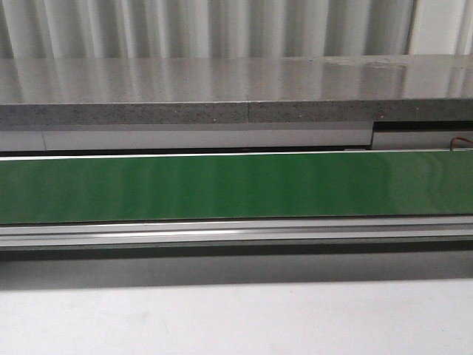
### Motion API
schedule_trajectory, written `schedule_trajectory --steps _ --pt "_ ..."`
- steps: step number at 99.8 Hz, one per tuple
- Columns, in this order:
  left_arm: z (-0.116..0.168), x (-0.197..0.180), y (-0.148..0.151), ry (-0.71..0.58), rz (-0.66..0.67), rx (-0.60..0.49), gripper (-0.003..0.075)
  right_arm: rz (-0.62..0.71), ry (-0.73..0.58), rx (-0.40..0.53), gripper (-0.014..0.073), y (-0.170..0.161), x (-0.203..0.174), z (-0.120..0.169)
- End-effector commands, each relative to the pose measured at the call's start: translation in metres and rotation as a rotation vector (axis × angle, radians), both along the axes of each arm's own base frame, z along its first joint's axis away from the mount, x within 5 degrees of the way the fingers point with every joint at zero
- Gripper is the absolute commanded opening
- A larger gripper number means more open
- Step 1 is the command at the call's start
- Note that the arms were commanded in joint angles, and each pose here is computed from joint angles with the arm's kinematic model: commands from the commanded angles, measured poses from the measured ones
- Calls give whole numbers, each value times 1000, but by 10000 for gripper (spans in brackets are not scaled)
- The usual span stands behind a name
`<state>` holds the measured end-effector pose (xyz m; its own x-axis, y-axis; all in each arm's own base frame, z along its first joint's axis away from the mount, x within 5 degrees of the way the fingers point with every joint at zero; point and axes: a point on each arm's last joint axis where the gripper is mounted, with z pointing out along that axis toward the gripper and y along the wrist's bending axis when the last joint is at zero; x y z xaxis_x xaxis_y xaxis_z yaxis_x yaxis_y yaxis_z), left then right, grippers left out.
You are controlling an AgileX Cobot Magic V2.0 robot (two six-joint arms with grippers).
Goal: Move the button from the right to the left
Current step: 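Move the right gripper down into the green bin toward the yellow button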
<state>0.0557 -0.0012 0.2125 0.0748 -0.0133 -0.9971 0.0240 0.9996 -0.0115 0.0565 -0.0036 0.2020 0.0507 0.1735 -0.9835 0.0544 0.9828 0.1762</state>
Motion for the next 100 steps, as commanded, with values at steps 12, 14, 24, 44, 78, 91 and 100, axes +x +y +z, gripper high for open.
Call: schedule_trajectory --steps 12,14,24,44,78,91,100 --pt "0 -2 -1 -86 -13 -8 -20 1 -115 -14 -67 0 -3 14" --pt "0 -2 -1 -86 -13 -8 -20 1 -115 -14 -67 0 -3 14" --pt "0 -2 -1 -86 -13 -8 -20 1 -115 -14 -67 0 -3 14" --pt "0 -2 -1 -86 -13 -8 -20 1 -116 -18 -67 0 -3 14" --pt "0 -2 -1 -86 -13 -8 -20 2 -196 -27 -67 1 -4 21" --pt "0 -2 -1 -86 -13 -8 -20 -2 -234 -87 -67 1 -6 28" --pt "0 -2 -1 -86 -13 -8 -20 -6 -189 -81 -67 1 -8 37"
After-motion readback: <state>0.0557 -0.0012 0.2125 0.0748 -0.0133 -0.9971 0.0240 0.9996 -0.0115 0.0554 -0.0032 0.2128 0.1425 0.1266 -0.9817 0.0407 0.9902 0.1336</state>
